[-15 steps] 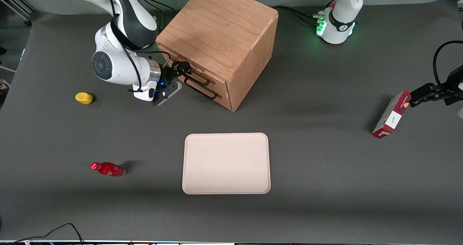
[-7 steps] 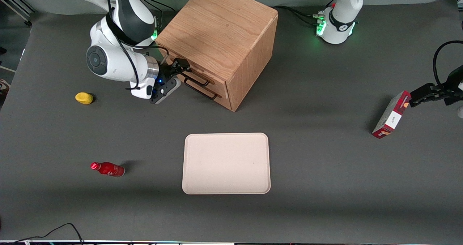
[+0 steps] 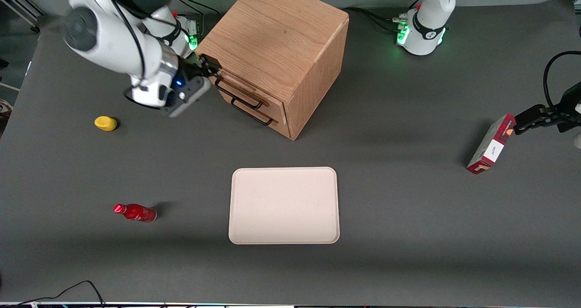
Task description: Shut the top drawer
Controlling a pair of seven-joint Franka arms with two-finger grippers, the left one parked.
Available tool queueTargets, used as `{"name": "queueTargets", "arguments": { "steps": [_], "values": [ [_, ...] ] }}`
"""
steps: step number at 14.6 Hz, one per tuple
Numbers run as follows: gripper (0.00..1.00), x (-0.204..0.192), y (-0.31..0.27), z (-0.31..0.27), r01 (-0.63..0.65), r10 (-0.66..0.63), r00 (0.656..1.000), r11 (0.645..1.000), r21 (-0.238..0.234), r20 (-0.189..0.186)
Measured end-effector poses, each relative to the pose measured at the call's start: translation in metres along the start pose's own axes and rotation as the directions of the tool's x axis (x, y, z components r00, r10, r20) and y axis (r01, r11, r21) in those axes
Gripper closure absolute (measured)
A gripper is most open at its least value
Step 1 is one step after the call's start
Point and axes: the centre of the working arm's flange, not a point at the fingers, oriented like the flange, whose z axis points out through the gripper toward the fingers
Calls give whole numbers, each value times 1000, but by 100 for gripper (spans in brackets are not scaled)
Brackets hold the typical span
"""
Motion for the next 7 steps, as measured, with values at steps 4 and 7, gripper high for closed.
{"name": "queueTargets", "arguments": {
  "steps": [4,7],
  "values": [
    [0,-54,-20,-110,-251,228,963,951,-178,-140],
    [0,-106,29,-165,-456,404,879,866,-203,-252]
  ]
}}
